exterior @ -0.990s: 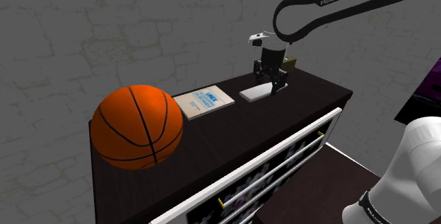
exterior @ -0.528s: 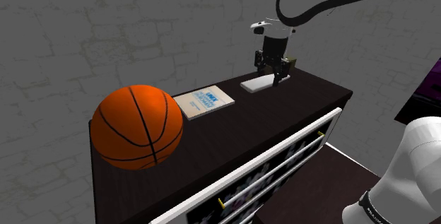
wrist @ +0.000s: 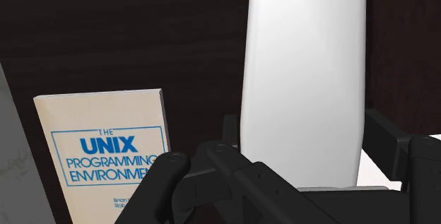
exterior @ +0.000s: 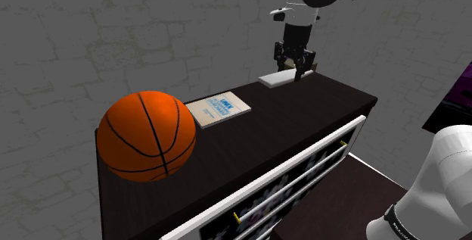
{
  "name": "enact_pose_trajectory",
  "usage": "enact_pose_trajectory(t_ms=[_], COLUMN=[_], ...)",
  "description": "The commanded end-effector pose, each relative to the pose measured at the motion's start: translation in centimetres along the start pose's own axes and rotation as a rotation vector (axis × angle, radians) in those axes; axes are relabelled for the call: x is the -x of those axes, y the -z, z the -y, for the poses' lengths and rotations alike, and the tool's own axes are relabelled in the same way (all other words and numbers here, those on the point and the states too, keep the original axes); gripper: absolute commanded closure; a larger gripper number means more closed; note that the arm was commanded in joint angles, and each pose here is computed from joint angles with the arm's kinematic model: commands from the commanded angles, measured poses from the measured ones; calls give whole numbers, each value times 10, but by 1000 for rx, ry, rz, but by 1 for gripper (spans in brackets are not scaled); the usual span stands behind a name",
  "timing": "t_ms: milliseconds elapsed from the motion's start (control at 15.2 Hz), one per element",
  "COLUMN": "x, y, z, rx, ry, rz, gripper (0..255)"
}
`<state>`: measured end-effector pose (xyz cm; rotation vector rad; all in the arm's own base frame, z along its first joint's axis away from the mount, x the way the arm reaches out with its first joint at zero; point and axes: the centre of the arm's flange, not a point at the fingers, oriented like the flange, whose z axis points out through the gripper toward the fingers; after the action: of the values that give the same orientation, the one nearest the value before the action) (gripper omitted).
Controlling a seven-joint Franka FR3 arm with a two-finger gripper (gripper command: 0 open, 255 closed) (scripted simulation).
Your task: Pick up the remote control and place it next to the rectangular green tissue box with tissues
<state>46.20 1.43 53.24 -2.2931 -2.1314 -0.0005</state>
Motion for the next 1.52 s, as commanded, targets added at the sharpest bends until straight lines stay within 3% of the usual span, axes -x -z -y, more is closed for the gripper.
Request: enact_pose_trajectory(t_ms=[0,198,1452], x=[0,0,249], y=[12,22,26], z=[1,1,-34], rx=[0,0,0], ry=[0,0,0], rz=[0,0,0], gripper=[255,255,255])
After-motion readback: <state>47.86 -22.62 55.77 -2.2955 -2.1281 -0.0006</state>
